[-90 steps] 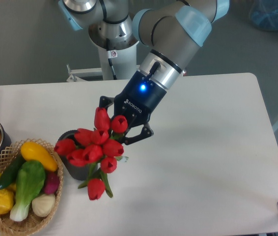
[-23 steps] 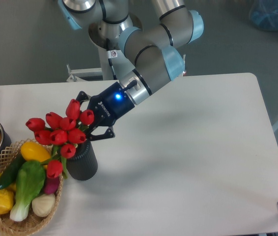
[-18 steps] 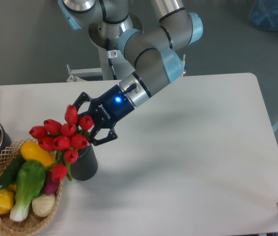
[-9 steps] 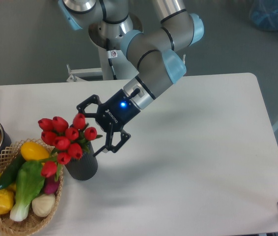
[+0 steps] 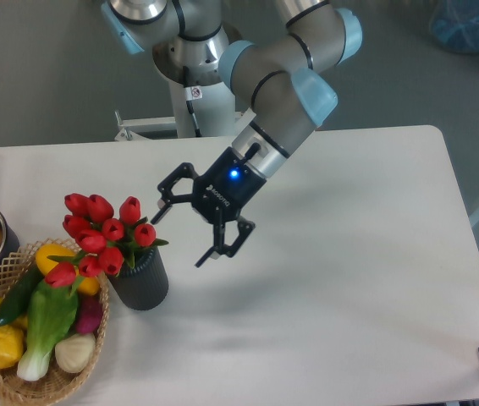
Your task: Insert the flowers into the vase
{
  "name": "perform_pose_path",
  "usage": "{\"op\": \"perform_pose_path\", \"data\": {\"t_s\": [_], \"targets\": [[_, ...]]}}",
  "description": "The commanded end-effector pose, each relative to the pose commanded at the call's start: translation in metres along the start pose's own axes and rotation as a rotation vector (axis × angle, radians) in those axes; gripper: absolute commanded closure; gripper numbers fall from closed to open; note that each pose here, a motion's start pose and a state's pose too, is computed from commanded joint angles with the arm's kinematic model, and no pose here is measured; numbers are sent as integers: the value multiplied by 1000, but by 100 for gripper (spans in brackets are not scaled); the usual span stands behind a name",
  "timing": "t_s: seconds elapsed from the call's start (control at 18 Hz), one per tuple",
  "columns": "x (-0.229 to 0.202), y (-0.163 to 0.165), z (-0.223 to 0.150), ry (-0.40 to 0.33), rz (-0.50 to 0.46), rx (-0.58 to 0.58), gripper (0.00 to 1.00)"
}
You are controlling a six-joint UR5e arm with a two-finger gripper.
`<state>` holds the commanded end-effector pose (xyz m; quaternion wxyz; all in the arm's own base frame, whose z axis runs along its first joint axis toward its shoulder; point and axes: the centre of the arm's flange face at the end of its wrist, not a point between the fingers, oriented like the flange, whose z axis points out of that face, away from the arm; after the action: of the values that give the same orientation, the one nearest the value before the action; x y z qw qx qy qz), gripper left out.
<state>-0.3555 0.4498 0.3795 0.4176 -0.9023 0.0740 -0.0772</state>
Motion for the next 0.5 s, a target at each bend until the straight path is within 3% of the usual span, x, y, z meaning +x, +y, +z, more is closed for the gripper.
{"op": "perform_pose_path", "data": {"t_s": [0.11,0.33,0.5], "targets": [[-9,-3,-14,-107,35,-131,0],[-22,-1,-21,-179,132,-253,0],[-43,20,-26,-281,145,-479,0]]}}
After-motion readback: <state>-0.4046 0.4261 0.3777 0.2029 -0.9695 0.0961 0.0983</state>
